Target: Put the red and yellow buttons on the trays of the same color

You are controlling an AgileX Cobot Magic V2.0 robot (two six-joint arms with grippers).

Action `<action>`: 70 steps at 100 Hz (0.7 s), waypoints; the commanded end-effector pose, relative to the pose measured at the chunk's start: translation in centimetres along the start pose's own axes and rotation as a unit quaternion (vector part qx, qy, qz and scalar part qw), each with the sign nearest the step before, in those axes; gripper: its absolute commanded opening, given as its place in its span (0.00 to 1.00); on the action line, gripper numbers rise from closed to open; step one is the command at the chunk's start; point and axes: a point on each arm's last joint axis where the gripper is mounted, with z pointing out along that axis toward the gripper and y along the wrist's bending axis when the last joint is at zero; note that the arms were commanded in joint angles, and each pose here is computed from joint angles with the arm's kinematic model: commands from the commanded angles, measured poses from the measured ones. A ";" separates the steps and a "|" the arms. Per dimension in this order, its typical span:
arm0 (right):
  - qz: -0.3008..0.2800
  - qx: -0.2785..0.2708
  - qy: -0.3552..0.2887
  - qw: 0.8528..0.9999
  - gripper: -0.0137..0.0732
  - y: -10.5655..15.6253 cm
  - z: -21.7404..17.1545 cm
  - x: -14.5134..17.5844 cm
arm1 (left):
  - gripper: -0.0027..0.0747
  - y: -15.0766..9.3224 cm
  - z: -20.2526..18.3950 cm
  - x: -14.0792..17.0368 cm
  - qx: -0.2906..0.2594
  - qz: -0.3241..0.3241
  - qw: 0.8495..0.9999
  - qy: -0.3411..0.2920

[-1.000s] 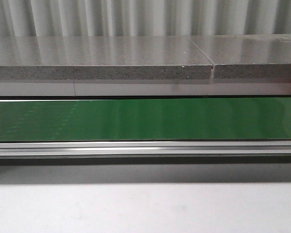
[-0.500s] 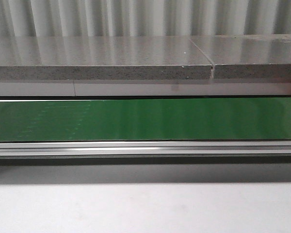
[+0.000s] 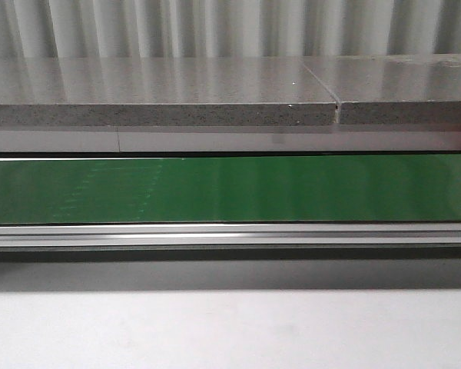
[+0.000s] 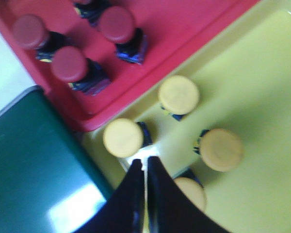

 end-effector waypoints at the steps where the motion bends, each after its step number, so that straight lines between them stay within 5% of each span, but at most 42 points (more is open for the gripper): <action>1: -0.027 -0.033 -0.063 0.997 0.06 2.1 -2.4 -0.6 | 0.01 -0.2 -0.4 -1.3 0.008 -0.005 0.999 -0.042; 36: -0.147 -0.141 -0.084 0.975 0.06 10.6 -3.3 1.7 | 0.01 -0.2 -0.4 -1.3 0.008 -0.005 0.999 -0.042; 70: -0.211 -0.209 -0.162 0.941 0.06 14.2 -6.6 3.2 | 0.01 -0.2 -0.4 -1.3 0.008 -0.005 0.999 -0.042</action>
